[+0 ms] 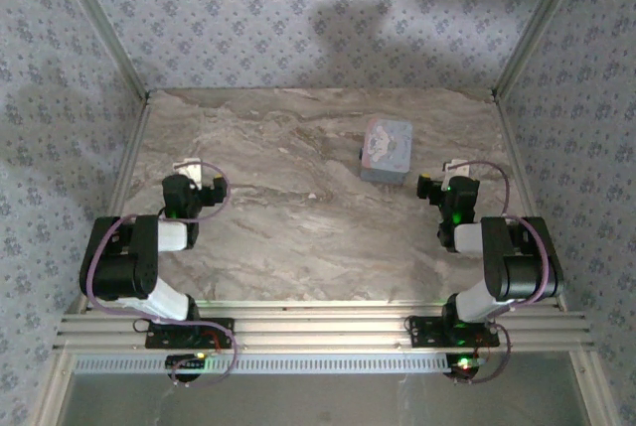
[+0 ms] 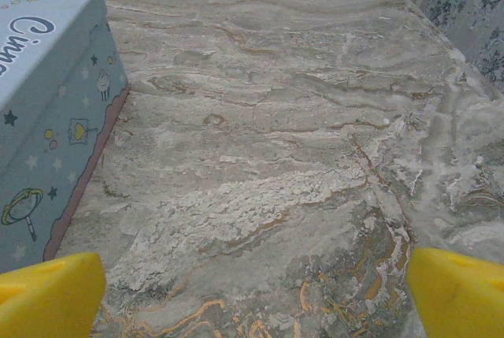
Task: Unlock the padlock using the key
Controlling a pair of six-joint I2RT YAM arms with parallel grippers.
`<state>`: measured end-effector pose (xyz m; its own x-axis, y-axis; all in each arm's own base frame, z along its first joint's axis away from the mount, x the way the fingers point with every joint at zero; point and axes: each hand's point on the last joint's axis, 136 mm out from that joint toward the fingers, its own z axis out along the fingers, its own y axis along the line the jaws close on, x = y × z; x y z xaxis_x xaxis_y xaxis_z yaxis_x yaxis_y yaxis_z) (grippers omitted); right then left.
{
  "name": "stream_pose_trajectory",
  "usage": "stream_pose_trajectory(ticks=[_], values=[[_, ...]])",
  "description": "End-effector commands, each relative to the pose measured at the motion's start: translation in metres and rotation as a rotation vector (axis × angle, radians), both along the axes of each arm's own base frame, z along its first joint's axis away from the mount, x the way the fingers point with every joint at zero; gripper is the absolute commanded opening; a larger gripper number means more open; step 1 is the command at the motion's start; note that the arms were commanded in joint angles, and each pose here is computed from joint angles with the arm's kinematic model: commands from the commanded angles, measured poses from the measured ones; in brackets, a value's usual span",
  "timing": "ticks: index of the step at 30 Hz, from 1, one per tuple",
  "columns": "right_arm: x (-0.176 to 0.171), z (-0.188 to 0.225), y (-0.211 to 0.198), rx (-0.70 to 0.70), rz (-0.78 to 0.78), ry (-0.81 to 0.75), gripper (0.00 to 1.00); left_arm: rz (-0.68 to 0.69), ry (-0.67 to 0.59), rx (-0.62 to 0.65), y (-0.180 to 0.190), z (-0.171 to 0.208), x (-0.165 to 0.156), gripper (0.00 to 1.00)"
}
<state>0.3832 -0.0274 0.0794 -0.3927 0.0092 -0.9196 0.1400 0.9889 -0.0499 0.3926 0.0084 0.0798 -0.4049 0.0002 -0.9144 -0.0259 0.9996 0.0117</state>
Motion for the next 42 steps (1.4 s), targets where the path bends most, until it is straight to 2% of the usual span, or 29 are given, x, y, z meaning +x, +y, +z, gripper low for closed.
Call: stream_pose_trajectory(ticks=[1, 10, 15, 19, 23, 27, 30, 34, 36, 42], values=[[0.006, 0.007, -0.001, -0.009, 0.007, -0.015, 1.00, -0.005, -0.023, -0.023, -0.001, 0.009, 0.005, 0.98], [0.006, 0.008, -0.001, -0.003, 0.011, -0.022, 1.00, -0.007, -0.019, -0.037, 0.001, 0.012, 0.007, 0.98], [0.004, 0.026, -0.002, 0.010, 0.000, 0.045, 1.00, 0.007, 0.069, -0.062, 0.001, 0.033, 0.009, 0.98], [0.007, 0.050, -0.003, 0.172, -0.053, 0.141, 0.99, -0.018, 0.104, -0.160, -0.011, 0.056, 0.004, 0.96], [0.027, 0.071, 0.014, 0.373, -0.065, 0.246, 0.86, -0.046, 0.143, -0.298, -0.028, 0.075, 0.004, 0.91], [0.049, 0.079, 0.040, 0.465, -0.032, 0.334, 0.81, -0.107, 0.185, -0.404, -0.052, 0.083, 0.006, 0.84], [0.070, 0.086, 0.050, 0.442, -0.056, 0.369, 0.81, -0.130, 0.228, -0.472, -0.077, 0.084, 0.010, 0.80], [0.092, 0.071, 0.053, 0.439, -0.110, 0.439, 0.83, -0.219, 0.318, -0.536, -0.134, 0.077, 0.018, 0.75], [0.104, 0.065, 0.061, 0.459, -0.090, 0.467, 0.84, -0.295, 0.359, -0.533, -0.169, 0.073, 0.022, 0.72], [0.138, 0.049, 0.097, 0.515, 0.026, 0.536, 0.85, -0.467, 0.466, -0.525, -0.261, 0.052, 0.033, 0.52]])
